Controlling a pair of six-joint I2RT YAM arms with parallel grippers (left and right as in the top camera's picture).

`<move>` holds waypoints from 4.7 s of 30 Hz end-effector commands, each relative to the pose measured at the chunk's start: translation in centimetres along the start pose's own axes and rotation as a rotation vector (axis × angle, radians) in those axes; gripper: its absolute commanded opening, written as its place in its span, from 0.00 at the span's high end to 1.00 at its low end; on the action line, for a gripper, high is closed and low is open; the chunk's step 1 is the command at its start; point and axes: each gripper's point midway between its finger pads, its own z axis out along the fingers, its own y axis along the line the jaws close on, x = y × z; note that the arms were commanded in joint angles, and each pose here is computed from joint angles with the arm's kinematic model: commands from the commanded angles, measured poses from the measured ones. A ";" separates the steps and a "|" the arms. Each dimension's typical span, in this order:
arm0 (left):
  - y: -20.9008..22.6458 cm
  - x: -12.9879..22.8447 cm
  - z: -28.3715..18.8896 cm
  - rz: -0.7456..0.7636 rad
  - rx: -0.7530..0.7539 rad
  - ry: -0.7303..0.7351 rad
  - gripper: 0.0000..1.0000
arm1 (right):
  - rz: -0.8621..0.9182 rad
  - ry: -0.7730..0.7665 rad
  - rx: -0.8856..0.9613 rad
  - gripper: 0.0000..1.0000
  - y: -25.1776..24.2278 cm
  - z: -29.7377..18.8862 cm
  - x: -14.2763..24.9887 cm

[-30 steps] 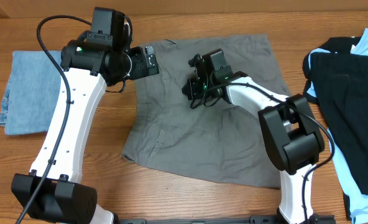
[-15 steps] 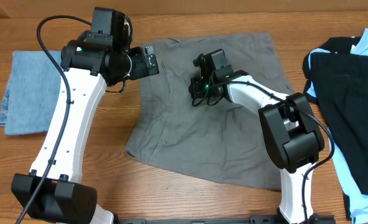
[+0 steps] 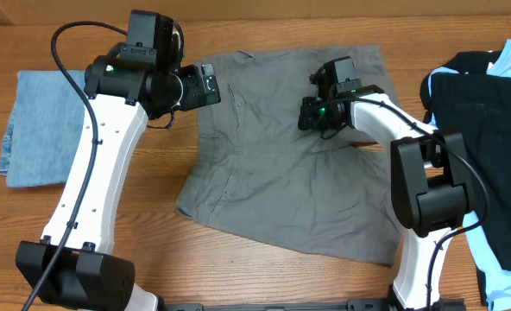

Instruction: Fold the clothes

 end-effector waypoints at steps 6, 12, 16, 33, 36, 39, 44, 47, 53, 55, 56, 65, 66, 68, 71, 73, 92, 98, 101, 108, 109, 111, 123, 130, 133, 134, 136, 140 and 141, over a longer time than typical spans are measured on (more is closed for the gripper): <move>-0.2 0.1 0.1 -0.002 0.008 0.005 0.00 | 0.001 -0.086 0.262 0.96 -4.2 -2.0 -1.5; -0.2 0.1 0.1 -0.002 0.008 0.005 0.00 | -0.065 -0.192 0.257 0.96 -2.3 -8.7 -6.5; -0.2 0.1 0.1 -0.002 0.008 0.005 0.00 | -0.034 -0.271 0.261 0.89 -0.9 -18.3 -8.7; -0.2 0.1 0.1 -0.002 0.008 0.005 0.00 | 0.665 0.022 0.436 0.43 -11.5 -31.4 8.0; -0.2 0.1 0.1 -0.001 0.008 0.006 0.00 | 0.741 0.143 0.442 0.42 -12.6 -27.4 11.4; -0.2 0.1 0.1 -0.002 0.008 0.005 0.00 | 0.782 0.219 0.408 0.41 -13.2 -23.4 14.2; -0.2 0.1 0.1 -0.002 0.008 0.005 0.00 | 0.803 0.283 0.390 0.40 -14.0 -19.8 17.5; -0.2 0.1 0.2 -0.002 0.007 0.007 0.00 | 0.804 0.285 0.387 0.39 -14.4 -18.5 18.5; -0.1 0.0 0.2 -0.003 0.007 0.006 0.00 | 0.816 0.324 0.378 0.06 -14.2 -18.0 19.8; -0.1 0.0 0.2 -0.003 0.006 0.006 0.00 | 0.814 0.332 0.379 0.06 -14.1 -18.1 19.9; -0.1 -0.4 0.2 -0.001 0.001 -0.011 0.00 | 0.812 0.333 0.379 0.06 -14.1 -18.1 19.9; 2.7 3.7 1.3 0.006 -0.111 0.152 0.00 | 0.920 0.370 0.404 0.08 -14.0 -17.3 22.1; 3.2 4.7 2.0 0.001 -0.122 0.184 0.00 | 0.951 0.377 0.417 0.09 -14.0 -17.3 22.5; 4.5 6.9 3.8 -0.005 -0.150 0.249 0.00 | 0.999 0.396 0.433 0.09 -13.9 -17.3 23.4; 6.0 9.5 6.1 -0.015 -0.174 0.309 0.00 | 1.017 0.400 0.439 0.09 -14.0 -17.0 23.9; 7.0 11.1 7.5 -0.020 -0.186 0.337 0.00 | 1.014 0.400 0.439 0.09 -14.1 -16.6 24.2; 11.5 18.6 8.8 -0.038 -0.317 0.533 0.26 | 1.037 0.389 0.342 0.23 -13.9 -12.3 27.9; 12.7 20.5 10.1 -0.038 -0.328 0.541 0.27 | 1.037 0.391 0.343 0.23 -13.9 -12.3 28.0; 13.0 20.9 10.9 -0.036 -0.322 0.529 0.32 | 1.034 0.392 0.342 0.23 -13.9 -12.3 28.0; 13.5 22.0 11.1 -0.037 -0.328 0.541 0.96 | 0.934 0.435 0.281 0.87 -13.1 -12.6 28.1; 13.4 21.9 11.0 -0.037 -0.327 0.541 0.96 | 0.921 0.437 0.278 0.96 -13.0 -12.6 28.0; 13.2 21.4 10.5 -0.039 -0.326 0.536 0.96 | 0.877 0.442 0.267 0.96 -12.9 -13.1 27.3; 15.9 19.8 3.4 -0.210 -0.353 0.457 0.96 | 0.788 0.434 0.249 0.96 -12.2 -16.1 23.1; 15.2 20.6 1.0 -0.220 -0.331 0.447 0.96 | 0.739 0.478 0.241 0.96 -10.3 -18.5 21.7; 14.5 20.0 0.8 -0.221 -0.289 0.412 0.96 | 0.697 0.442 0.236 0.96 -9.2 -19.9 19.5; 14.4 19.7 0.8 -0.219 -0.282 0.401 0.96 | 0.683 0.428 0.234 0.96 -8.9 -20.4 18.7; 14.1 18.9 0.7 -0.216 -0.272 0.377 0.96 | 0.650 0.403 0.227 0.96 -8.3 -21.1 17.5; 13.2 16.3 -0.2 -0.203 -0.248 0.304 0.96 | 0.602 0.324 0.212 0.96 -7.3 -22.5 14.5; 12.9 15.6 -0.5 -0.200 -0.241 0.283 0.96 | 0.594 0.304 0.209 0.96 -7.3 -22.7 13.9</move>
